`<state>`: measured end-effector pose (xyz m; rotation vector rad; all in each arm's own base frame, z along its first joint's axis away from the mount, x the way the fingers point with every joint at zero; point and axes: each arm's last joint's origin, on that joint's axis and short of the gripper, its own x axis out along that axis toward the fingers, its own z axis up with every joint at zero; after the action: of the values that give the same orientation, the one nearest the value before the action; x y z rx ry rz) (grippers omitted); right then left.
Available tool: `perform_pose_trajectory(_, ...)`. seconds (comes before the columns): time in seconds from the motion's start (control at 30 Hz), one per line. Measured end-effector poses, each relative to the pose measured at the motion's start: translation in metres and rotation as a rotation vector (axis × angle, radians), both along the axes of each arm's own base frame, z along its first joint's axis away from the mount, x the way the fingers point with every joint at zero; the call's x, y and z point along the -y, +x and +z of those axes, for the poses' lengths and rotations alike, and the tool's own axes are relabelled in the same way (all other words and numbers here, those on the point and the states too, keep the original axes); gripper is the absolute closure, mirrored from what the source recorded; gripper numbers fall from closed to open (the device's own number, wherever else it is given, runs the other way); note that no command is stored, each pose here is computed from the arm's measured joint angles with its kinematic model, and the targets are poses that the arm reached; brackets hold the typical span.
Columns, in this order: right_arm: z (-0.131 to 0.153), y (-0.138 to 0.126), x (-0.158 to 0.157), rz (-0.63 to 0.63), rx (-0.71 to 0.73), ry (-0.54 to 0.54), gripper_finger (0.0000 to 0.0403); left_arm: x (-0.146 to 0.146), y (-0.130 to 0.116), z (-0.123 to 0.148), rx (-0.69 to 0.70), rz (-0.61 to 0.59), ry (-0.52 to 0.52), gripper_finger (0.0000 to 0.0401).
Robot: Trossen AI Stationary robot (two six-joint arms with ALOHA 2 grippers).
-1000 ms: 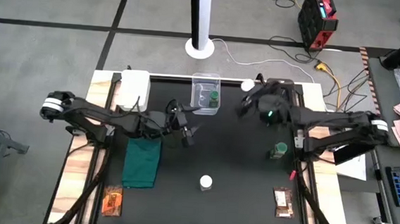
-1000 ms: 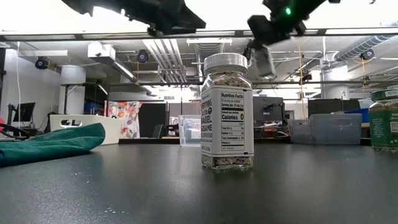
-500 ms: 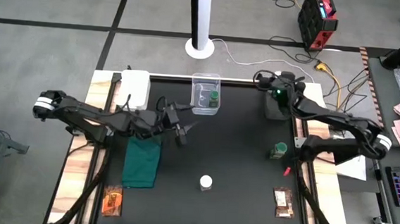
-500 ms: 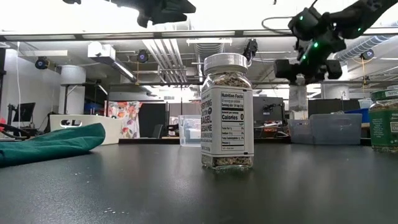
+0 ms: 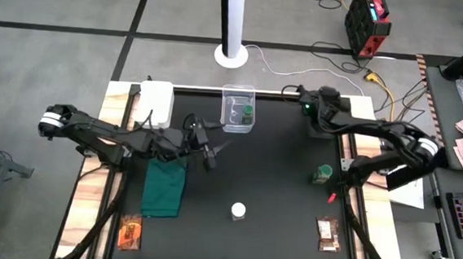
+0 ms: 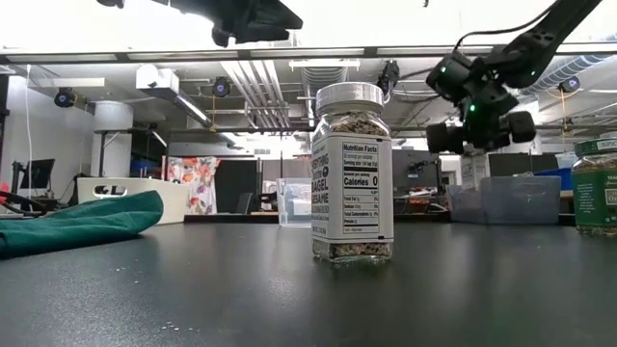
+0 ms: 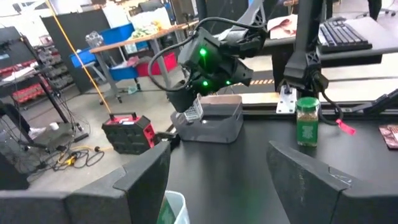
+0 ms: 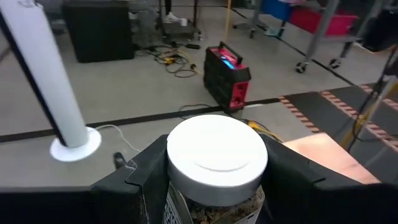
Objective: Sort spices by type
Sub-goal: Put the top white seasoning bottle into the black bin
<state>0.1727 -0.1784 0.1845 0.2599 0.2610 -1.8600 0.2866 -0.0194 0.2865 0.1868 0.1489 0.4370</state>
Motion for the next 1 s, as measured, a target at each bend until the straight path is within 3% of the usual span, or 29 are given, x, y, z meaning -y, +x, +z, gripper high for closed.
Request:
perform_pose_trajectory(0.43,-0.034,0.006,0.004,-0.056,-0.026,0.030,0.0207,-0.001,-0.001,-0.002,-0.017,0.053,0.002,0.0152)
perform_pose_trajectory(0.9,-0.041,0.006,0.002,-0.053,-0.026,0.018,0.0207,-0.001,-0.001,-0.002,-0.020,0.053,0.003,0.0152)
perform_pose_trajectory(1.0,-0.042,0.005,0.001,-0.054,-0.028,0.020,0.0180,-0.001,-0.001,-0.002,-0.020,0.053,0.002,0.0152)
